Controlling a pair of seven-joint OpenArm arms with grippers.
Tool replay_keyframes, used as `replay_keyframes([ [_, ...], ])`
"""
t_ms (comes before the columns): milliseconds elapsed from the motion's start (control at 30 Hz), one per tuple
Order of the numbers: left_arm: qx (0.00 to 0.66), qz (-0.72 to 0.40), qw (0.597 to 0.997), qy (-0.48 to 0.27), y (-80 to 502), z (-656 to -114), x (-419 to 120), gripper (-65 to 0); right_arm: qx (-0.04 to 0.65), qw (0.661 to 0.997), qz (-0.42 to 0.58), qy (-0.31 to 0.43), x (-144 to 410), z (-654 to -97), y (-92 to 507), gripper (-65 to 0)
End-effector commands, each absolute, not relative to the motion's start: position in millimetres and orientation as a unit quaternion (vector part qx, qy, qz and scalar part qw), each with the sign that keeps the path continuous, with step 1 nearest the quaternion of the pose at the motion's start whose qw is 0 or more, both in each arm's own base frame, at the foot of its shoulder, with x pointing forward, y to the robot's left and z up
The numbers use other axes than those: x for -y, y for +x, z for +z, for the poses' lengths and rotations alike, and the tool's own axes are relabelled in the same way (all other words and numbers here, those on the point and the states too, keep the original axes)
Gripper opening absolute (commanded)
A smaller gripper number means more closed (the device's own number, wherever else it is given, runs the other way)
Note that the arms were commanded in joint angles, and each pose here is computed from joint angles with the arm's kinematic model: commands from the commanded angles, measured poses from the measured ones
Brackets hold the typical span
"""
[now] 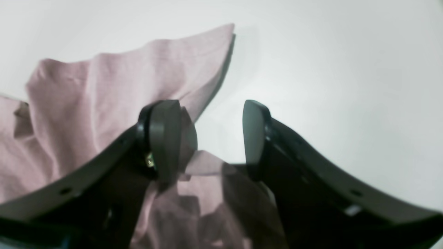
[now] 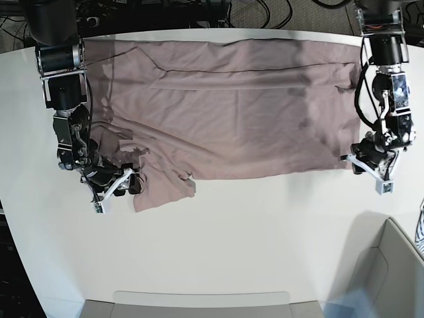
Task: Fold the T-shirt properly
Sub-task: 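Grasp the opposite long edge of the shirt with both grippers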
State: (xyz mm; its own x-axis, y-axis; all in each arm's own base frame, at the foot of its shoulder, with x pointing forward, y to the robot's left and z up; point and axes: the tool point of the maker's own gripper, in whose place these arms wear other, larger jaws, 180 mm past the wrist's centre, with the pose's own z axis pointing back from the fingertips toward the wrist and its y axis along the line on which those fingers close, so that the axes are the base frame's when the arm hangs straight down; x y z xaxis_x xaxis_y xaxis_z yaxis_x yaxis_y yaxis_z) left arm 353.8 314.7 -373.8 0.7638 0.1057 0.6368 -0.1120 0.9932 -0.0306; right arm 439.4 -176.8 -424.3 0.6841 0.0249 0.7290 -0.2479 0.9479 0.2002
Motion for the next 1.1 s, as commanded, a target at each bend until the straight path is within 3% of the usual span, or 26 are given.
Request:
replay_keyframes([
  [0, 0.352, 0.047, 0.935, 0.014, 365.4, -363.5, -326.3, -42.6, 0.353, 0.924, 0.083, 0.117, 188.6, -436.3, 429.4, -35.7],
  [333, 0.317, 0.065, 0.946, 0.023, 359.5, -411.6, -347.8, -42.7, 0.356, 0.923, 0.084, 0.116, 189.8, -435.1, 430.5, -35.7],
  [567, 0.285, 0.008, 0.958, 0.015, 350.5, -433.5, -317.7, -44.3, 0.358, 0.922, 0.086, 0.119, 185.5, -433.8, 432.1, -35.9],
  [667, 0.283, 0.005, 0.959, 0.002, 350.9, -440.4, -302.2, -51.1, 0.359, 0.921, 0.088, 0.126, 176.6, -434.0, 433.1, -43.0],
  [767, 0.289, 0.036, 0.957, -0.002, 352.0, -440.7, -309.2, -65.0, 0.364, 0.918, 0.089, 0.128, 173.7, -430.2, 437.0, -60.6],
  [800, 0.298, 0.051, 0.953, -0.006, 354.5, -439.4, -311.6, -65.0, 0.368, 0.917, 0.089, 0.129, 173.1, -426.1, 441.2, -65.0],
  [1067, 0.389, 0.124, 0.913, -0.010, 369.2, -393.7, -343.0, -65.0, 0.430, 0.885, 0.123, 0.127, 163.3, -375.1, 463.6, -65.0],
])
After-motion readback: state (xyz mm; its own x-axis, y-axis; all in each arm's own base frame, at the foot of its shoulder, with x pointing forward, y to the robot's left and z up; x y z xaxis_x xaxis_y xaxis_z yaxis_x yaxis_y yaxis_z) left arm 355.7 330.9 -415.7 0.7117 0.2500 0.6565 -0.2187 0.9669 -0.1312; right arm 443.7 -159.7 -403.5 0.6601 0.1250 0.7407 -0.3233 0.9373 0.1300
